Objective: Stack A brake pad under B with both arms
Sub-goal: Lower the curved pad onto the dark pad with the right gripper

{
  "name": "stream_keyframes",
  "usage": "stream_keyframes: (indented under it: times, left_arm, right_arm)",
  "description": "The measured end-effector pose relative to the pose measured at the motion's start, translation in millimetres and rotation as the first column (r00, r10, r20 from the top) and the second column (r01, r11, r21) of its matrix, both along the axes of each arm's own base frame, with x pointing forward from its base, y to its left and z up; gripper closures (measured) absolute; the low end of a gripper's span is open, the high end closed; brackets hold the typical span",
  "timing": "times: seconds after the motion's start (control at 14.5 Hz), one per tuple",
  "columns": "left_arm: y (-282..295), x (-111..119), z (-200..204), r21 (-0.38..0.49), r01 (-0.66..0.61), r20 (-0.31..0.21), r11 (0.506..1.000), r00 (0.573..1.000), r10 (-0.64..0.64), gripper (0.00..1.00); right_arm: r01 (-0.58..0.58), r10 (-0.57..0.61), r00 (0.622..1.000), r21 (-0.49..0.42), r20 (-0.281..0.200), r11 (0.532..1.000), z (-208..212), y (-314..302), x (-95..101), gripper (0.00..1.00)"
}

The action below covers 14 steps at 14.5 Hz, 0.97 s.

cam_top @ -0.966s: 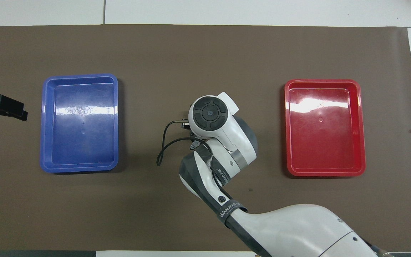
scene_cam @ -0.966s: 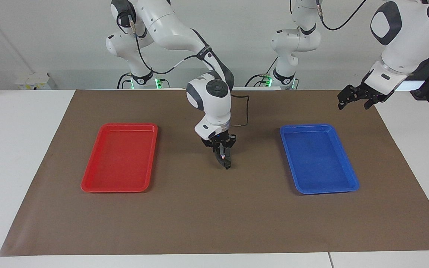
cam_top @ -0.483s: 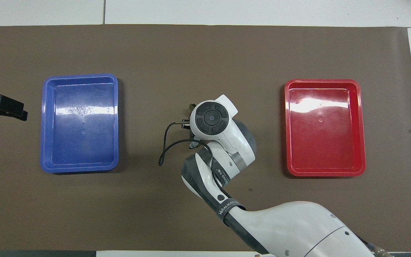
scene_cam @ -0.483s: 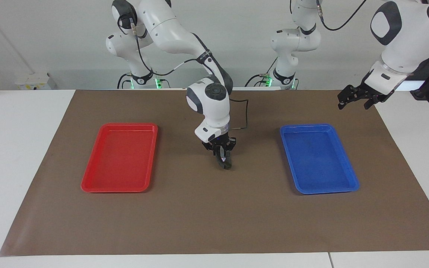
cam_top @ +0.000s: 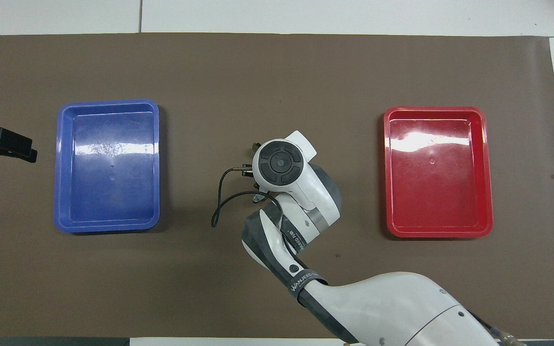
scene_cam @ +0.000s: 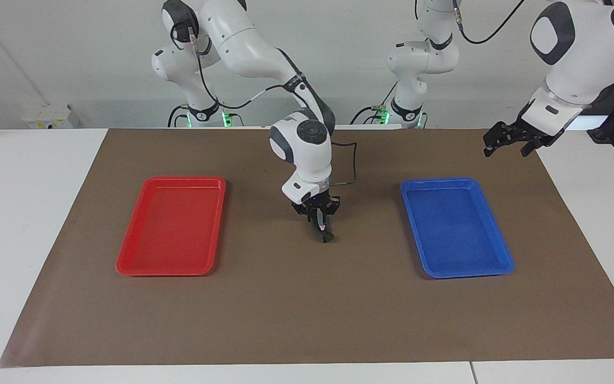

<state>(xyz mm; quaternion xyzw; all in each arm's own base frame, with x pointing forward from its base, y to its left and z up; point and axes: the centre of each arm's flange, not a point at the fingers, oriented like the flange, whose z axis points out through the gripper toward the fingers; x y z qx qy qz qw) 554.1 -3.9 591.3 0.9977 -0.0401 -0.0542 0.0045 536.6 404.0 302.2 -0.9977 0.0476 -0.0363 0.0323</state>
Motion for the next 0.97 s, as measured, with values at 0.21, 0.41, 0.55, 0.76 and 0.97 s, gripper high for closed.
stream_keyframes:
  times: [0.21, 0.41, 0.55, 0.76, 0.97]
  left_arm:
    - [0.0, 0.0, 0.0, 0.000, 0.000, 0.000, 1.000, 1.000, 0.000, 0.00]
    - [0.0, 0.0, 0.0, 0.000, 0.000, 0.000, 1.000, 1.000, 0.000, 0.00]
    - [0.0, 0.0, 0.0, 0.000, 0.000, 0.000, 1.000, 1.000, 0.000, 0.00]
    - [0.0, 0.0, 0.0, 0.000, 0.000, 0.000, 1.000, 1.000, 0.000, 0.00]
    - [0.0, 0.0, 0.0, 0.000, 0.000, 0.000, 1.000, 1.000, 0.000, 0.00]
  right_arm:
    - [0.000, 0.000, 1.000, -0.002, -0.003, 1.000, -3.5, -0.1, -0.2, 0.57]
    - [0.000, 0.000, 1.000, 0.002, 0.003, 1.000, -3.5, 0.3, 0.4, 0.57]
    - [0.000, 0.000, 1.000, 0.005, 0.007, 1.000, -3.1, 0.5, 0.7, 0.53]
    - [-0.001, 0.000, 1.000, 0.008, 0.013, 1.000, -2.1, 1.0, 1.4, 0.37]
    - [-0.001, 0.001, 1.000, 0.009, 0.022, 1.000, 3.4, 0.7, 3.9, 0.05]
